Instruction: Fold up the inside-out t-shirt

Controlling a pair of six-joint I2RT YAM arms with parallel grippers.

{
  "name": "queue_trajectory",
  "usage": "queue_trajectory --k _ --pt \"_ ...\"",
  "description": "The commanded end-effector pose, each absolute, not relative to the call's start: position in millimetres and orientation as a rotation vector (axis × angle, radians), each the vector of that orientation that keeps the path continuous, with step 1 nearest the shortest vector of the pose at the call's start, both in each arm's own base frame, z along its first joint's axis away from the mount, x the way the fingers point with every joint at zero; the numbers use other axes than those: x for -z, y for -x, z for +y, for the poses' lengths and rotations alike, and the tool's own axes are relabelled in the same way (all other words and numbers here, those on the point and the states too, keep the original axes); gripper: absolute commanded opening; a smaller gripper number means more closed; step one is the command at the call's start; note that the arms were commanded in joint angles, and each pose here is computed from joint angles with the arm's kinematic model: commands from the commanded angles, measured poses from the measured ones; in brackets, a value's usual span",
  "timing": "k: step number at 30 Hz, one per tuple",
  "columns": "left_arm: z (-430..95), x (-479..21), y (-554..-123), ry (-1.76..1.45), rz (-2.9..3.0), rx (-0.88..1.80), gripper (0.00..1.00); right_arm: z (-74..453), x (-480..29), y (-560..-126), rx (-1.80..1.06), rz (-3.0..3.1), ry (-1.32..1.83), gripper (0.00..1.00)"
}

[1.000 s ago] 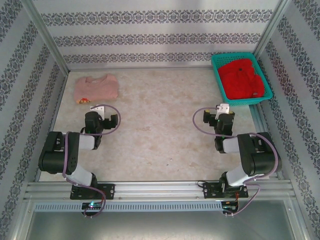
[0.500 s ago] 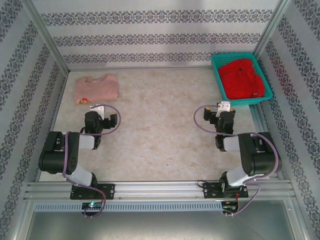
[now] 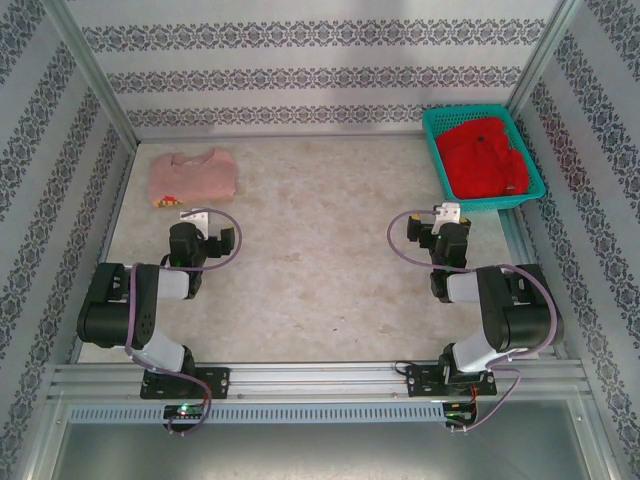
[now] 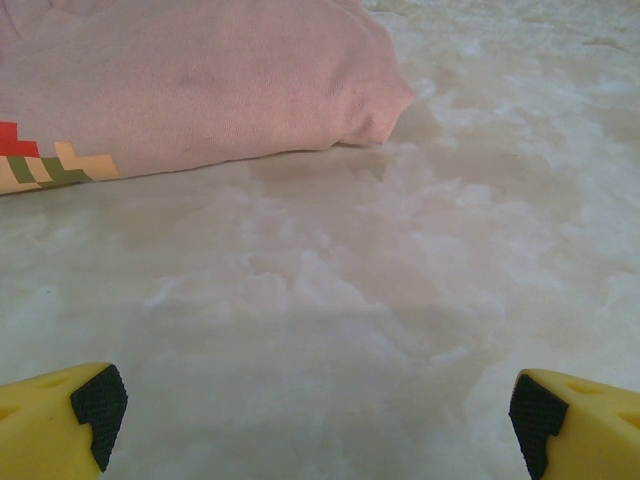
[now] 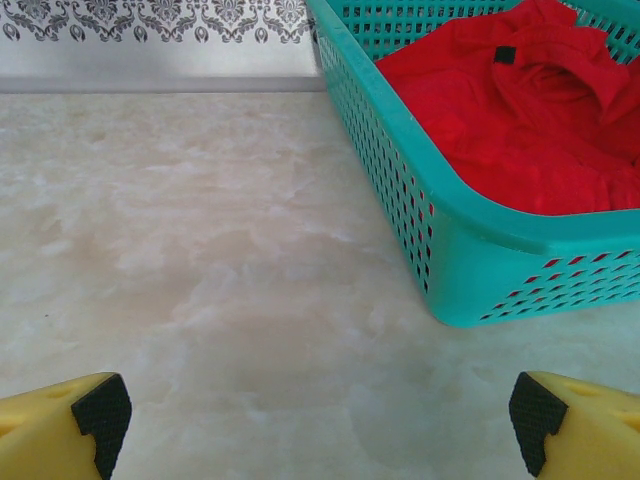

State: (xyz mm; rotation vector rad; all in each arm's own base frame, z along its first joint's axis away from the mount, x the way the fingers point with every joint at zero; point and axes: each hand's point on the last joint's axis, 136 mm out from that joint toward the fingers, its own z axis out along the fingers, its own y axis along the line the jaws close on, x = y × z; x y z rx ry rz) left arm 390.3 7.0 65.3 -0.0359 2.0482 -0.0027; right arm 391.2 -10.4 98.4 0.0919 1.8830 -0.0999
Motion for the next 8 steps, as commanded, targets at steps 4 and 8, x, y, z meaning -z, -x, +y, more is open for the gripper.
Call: queue_trajectory --k 4,8 --pt "6.7 -82.5 -399.9 0.018 1.979 -0.016 1.0 1.4 -106.7 -396.1 0.059 1.862 -0.041 0.98" --pt "6.8 -82.4 -399.9 0.019 1.98 -0.016 1.0 1.1 -107.2 -396.0 0.056 1.861 -0.045 0.98"
